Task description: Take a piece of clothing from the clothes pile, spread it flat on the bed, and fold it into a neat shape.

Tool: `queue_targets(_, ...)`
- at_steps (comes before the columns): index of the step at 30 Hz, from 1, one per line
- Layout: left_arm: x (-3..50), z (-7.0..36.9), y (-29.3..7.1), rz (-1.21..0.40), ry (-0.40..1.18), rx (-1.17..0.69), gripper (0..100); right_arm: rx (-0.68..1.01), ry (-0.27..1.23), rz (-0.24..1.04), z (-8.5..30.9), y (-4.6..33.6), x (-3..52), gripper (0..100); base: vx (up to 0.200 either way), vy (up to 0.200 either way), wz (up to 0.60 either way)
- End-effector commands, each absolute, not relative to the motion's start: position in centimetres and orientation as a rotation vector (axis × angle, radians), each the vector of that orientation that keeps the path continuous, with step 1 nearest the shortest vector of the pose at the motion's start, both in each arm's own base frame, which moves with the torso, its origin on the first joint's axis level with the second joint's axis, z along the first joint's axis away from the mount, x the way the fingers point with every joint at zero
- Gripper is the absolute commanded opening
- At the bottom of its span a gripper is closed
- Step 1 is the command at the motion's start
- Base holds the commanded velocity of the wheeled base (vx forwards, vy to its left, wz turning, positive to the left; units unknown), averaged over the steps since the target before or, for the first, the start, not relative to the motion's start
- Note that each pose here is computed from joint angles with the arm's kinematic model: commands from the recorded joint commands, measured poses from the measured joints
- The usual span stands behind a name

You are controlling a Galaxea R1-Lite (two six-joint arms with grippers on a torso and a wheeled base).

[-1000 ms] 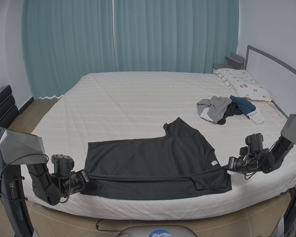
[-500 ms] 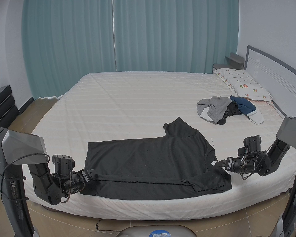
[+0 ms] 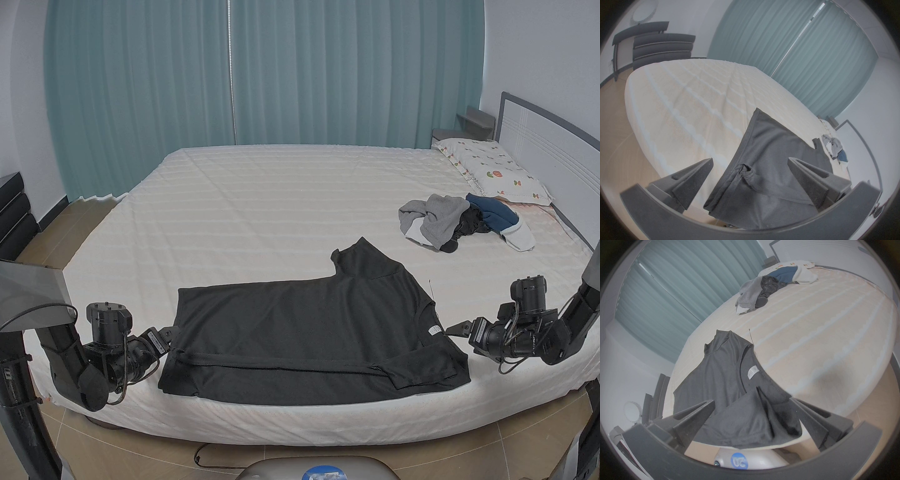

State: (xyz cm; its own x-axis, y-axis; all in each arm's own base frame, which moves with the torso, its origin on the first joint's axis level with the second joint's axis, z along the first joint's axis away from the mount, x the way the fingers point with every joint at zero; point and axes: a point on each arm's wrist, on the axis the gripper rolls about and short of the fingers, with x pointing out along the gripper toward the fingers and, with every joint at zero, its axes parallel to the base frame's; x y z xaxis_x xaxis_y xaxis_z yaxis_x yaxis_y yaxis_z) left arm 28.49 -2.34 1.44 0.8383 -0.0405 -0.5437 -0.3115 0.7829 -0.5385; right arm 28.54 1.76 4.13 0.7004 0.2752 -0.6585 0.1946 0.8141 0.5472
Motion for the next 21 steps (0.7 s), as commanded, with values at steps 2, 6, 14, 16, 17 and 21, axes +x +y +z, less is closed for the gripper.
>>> queue_targets(2,28.0,2.6,-2.4,0.139,0.543,-0.730,100,0.754,0.789,0.139,5.7,1.7,25.8,100,0.000,-0.200,0.00)
queue_targets(6,28.0,2.4,-2.4,0.140,0.549,-0.730,100,0.767,0.781,0.146,5.4,1.7,25.8,100,0.000,-0.200,0.00)
queue_targets(14,28.0,2.5,-2.4,0.140,0.546,-0.730,100,0.765,0.808,0.131,4.6,1.7,25.7,100,0.000,-0.075,0.00)
queue_targets(16,28.0,2.5,-2.4,0.143,0.545,-0.734,100,0.764,0.810,0.132,4.6,1.8,25.7,100,0.000,0.000,0.00)
queue_targets(17,28.0,2.4,-2.3,0.145,0.546,-0.734,100,0.764,0.812,0.133,4.6,1.8,25.7,100,0.000,0.000,0.00)
queue_targets(21,28.1,2.5,-2.1,0.150,0.542,-0.738,100,0.763,0.820,0.136,4.5,1.9,25.5,100,0.000,0.000,0.00)
